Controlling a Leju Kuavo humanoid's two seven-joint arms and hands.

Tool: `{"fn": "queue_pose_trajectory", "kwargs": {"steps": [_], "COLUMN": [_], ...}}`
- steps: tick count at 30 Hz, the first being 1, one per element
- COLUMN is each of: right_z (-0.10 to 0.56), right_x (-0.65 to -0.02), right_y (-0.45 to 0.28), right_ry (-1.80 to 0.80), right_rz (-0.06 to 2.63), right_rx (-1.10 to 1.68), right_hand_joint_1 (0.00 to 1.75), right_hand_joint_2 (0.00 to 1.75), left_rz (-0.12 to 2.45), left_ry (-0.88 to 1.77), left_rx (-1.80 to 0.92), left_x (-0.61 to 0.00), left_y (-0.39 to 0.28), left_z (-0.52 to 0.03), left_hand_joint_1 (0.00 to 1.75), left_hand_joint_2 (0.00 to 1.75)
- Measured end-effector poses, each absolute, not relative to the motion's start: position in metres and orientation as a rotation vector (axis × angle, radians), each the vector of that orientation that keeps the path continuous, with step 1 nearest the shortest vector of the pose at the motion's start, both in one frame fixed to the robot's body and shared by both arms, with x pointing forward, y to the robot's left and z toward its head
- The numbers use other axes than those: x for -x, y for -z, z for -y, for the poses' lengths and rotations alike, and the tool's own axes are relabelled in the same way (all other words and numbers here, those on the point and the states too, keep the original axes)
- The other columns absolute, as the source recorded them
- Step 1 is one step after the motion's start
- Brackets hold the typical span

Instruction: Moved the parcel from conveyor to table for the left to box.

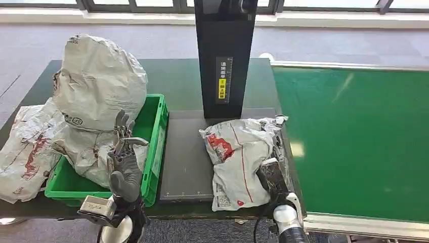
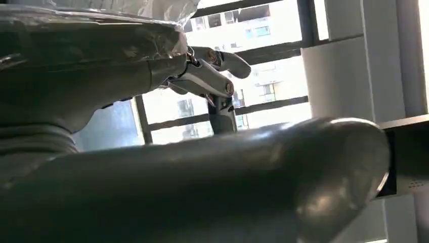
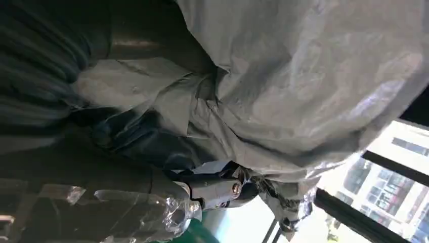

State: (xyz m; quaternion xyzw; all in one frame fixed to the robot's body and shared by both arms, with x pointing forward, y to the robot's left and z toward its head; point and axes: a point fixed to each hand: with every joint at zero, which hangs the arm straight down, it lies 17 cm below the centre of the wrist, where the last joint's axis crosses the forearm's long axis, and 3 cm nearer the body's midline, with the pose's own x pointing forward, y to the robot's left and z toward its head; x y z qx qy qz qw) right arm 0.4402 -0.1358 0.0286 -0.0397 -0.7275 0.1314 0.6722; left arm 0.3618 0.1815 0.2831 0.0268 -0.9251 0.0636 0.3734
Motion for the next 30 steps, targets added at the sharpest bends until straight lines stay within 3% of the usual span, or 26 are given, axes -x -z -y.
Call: {"fn": "queue_pose_trajectory", "kwargs": {"steps": [8, 21, 30], "right_z": [0.131, 0.150, 0.140], "right_x": [-0.433, -0.402, -0.391], "right_y": [-0.044, -0.149, -0.180], "right_ry": [-0.287, -0.273, -0.289], "right_rz": [1.742, 2.033, 2.060], "right_rx": [0.069, 0.228, 0.284], "right_hand_joint_1": [0.00, 0.00, 0.00], "right_hand_joint_2": [0.00, 0.00, 0.00], "left_rz": [2.375, 2.374, 2.372], "left_ry": [-0.157, -0.152, -0.122], "left_rx": [-0.066, -0.051, -0.014], "left_x": [-0.364, -0.363, -0.364], "left_y": [-0.285, -0.284, -0.283], "left_z": [-0.179, -0.178, -0.170], "left_hand_joint_1": [0.00, 0.00, 0.00], "left_hand_joint_2": [0.00, 0.00, 0.00]}}
